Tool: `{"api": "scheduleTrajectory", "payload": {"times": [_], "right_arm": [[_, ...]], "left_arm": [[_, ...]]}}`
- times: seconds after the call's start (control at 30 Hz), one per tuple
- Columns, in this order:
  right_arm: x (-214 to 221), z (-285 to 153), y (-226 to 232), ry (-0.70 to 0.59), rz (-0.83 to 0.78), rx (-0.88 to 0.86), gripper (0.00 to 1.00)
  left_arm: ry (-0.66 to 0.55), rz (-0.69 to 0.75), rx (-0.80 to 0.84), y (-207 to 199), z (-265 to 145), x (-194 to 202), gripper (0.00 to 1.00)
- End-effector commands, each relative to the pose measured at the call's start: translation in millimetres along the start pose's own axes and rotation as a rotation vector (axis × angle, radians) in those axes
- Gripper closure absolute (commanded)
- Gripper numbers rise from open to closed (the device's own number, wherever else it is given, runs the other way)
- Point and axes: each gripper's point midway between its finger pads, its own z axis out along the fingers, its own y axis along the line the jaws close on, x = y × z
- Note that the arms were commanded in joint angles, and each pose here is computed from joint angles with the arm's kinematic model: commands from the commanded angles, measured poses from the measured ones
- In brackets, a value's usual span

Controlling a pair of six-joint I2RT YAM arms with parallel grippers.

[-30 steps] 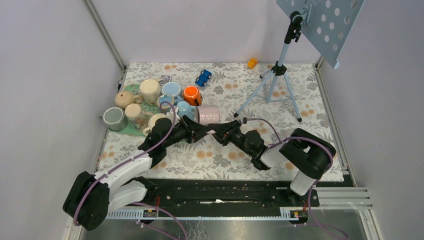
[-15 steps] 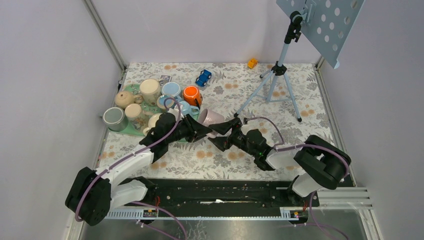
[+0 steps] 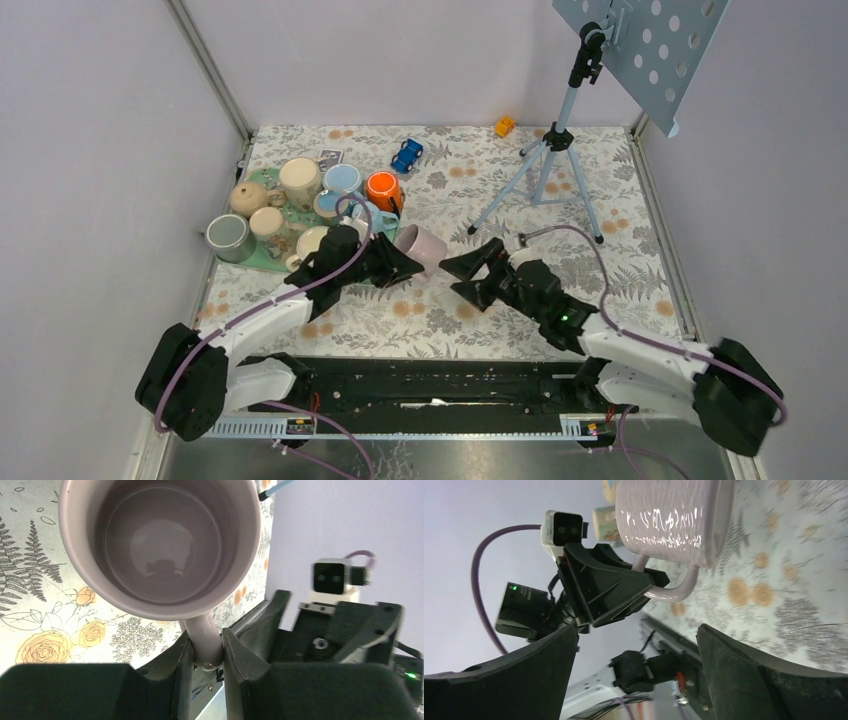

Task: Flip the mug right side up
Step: Place the cup at the center of the board.

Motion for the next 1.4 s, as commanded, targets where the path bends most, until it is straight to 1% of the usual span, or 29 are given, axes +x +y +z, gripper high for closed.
{"api": "scheduleTrajectory", "payload": {"times": [0.0, 0.1, 0.2, 0.3, 0.47, 0.67, 0.97, 1.2, 1.37], "right_arm": [[-36.7, -31.7, -5.1, -0.165, -0.271, 0.166, 0.03], [-58.0, -58.2, 8.8, -0.248, -0.416, 0.24, 0.0], [-73.3, -79.6, 33.8, -0.31, -0.516, 0.259, 0.0], [-83.1, -96.5, 51.0, -0.35, -0.576, 0.272, 0.0], [-93.4, -118.7, 80.1, -0.402, -0.66, 0.243, 0.0], [-98.1, -131.7, 91.9, -0.416, -0.719, 0.25, 0.01], [-99.4, -142.1, 98.5, -0.42, -0.776, 0.234, 0.0], [-100.3, -154.4, 99.6, -0.425, -0.806, 0.227, 0.0], [-99.1, -159.8, 100.6, -0.421, -0.817, 0.216, 0.0]], "left_arm": [[-0.084, 0.189, 0.159, -65.0, -1.6, -22.5, 1.0], [-0.084, 0.244, 0.089, -59.3, 7.4, -18.7, 1.0], [-0.095, 0.304, 0.02, -54.2, 17.1, -16.8, 1.0], [-0.126, 0.376, -0.065, -48.4, 26.4, -18.9, 1.0], [-0.172, 0.476, -0.187, -36.3, 41.5, -27.4, 1.0], [-0.215, 0.557, -0.268, -25.7, 53.2, -36.0, 1.0], [-0.22, 0.612, -0.393, 0.8, 78.2, -47.9, 1.0], [-0.21, 0.67, -0.452, 10.0, 101.7, -58.6, 1.0], [-0.208, 0.687, -0.467, 13.4, 114.5, -74.1, 1.0]]}}
